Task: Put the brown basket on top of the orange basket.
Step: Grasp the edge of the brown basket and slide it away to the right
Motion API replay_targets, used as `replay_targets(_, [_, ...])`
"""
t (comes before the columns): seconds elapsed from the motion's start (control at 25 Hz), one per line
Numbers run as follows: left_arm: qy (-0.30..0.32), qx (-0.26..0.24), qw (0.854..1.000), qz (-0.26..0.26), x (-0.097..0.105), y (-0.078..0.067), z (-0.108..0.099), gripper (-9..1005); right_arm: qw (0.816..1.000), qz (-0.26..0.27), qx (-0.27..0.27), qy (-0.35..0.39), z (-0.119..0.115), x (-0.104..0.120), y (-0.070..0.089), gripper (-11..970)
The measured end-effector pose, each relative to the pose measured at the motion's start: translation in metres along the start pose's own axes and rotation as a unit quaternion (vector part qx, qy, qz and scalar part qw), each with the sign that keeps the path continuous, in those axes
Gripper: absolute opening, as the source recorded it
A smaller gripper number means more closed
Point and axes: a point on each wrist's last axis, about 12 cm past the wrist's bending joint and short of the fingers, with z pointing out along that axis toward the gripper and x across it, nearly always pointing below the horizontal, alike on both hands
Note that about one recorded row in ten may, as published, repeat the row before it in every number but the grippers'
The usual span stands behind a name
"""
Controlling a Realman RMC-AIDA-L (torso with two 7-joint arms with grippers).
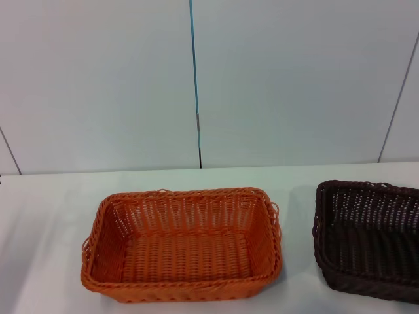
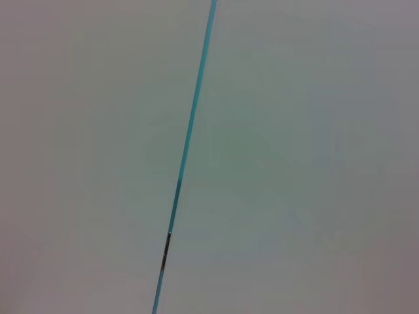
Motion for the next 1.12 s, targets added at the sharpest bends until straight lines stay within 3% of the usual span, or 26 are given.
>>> replay_targets(0.52, [0.002, 0.001, 1.0, -0.004, 0.001, -0.001, 0.0, 920, 1.0, -0.004, 0.0, 0.007, 0.035, 0.005, -0.003, 917])
replay_targets(1.12, [0.001, 0.001, 1.0, -0.007, 0.0, -0.001, 0.001, 921, 1.0, 0.002, 0.005, 0.007, 0.045, 0.003, -0.009, 916])
